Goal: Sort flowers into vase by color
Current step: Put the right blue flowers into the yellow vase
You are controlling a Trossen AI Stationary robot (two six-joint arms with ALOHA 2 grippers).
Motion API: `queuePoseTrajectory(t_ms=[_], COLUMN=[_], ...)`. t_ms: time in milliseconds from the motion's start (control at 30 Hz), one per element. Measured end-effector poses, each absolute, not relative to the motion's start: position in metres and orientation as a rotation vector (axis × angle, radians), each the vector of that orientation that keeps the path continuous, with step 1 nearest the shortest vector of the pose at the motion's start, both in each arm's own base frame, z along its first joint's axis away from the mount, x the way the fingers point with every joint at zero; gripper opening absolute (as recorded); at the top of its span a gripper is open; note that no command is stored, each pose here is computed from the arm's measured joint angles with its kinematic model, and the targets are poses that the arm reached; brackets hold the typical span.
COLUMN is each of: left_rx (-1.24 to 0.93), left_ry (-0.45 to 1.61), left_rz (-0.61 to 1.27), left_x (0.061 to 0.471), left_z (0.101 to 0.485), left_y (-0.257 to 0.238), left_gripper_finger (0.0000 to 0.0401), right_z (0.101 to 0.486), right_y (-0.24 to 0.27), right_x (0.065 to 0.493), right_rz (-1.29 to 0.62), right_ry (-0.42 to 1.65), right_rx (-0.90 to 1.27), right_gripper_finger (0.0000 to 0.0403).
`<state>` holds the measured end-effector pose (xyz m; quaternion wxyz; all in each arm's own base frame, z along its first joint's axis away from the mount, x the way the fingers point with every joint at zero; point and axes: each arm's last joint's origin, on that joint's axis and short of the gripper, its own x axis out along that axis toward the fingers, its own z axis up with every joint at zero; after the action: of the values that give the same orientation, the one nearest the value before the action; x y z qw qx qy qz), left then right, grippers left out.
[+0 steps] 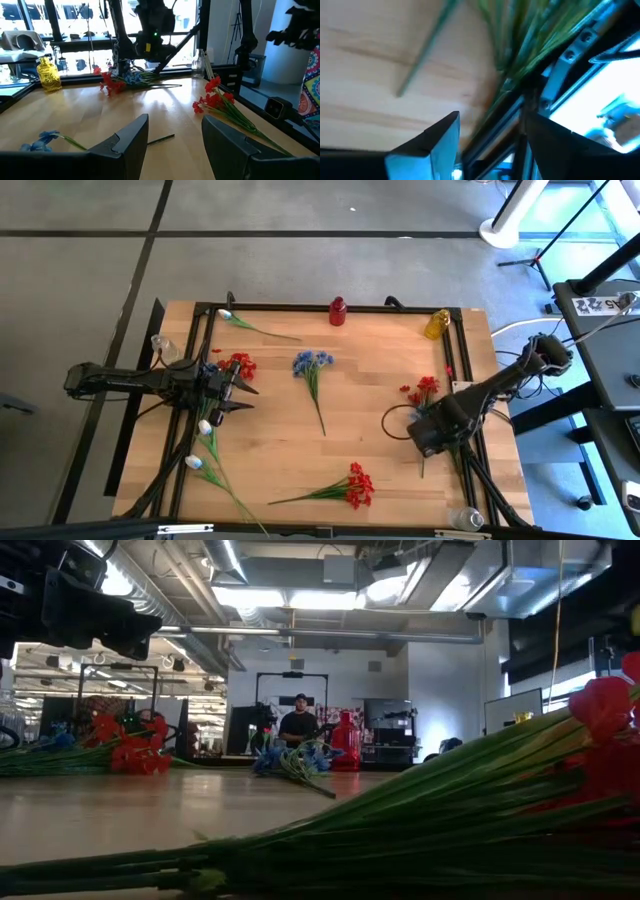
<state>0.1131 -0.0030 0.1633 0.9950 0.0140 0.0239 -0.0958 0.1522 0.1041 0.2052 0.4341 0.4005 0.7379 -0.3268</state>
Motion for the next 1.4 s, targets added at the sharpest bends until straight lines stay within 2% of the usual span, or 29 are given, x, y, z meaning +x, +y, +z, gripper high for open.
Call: queuePoseTrajectory(t_ms=[133,333,533,667,867,967,1167,1300,1400], left_rx=[0.028,0.028,0.028,0.031,0.095,0.096,0.079,0.056,0.013], left_ry=[0.048,0.048,0.048,0.046,0.03,0.032,0.01,-0.019,-0.096], left_rz=[-0.192,-0.192,-0.192,-0.186,-0.031,-0.007,-0.01,-0.016,-0.02], left_x=[0.113,0.113,0.113,0.113,0.114,0.114,0.114,0.114,0.113], left_z=[0.163,0.163,0.163,0.163,0.165,0.165,0.167,0.17,0.178], left_y=[-0.003,-0.003,-0.003,-0.003,0.002,0.002,0.002,0.002,0.002], left_gripper_finger=[0.0181,0.0181,0.0181,0.0181,0.0181,0.0181,0.0181,0.0181,0.0181], right_z=[0.175,0.136,0.123,0.123,0.125,0.136,0.193,0.242,0.276], right_y=[0.097,0.085,0.075,0.07,0.07,0.071,0.072,0.064,0.05], right_x=[0.14,0.131,0.128,0.13,0.132,0.137,0.155,0.167,0.175], right_rz=[-0.87,-0.913,-0.93,-0.899,-0.904,-0.909,-0.889,-0.827,-0.784], right_ry=[1.864,1.782,1.772,1.762,1.715,1.671,1.536,1.351,1.145], right_rx=[0.98,1.061,1.106,1.083,1.051,1.013,0.971,0.988,0.981], right_gripper_finger=[0.0245,0.0248,0.024,0.0191,0.0064,0.0014,0.003,0.001,0.001])
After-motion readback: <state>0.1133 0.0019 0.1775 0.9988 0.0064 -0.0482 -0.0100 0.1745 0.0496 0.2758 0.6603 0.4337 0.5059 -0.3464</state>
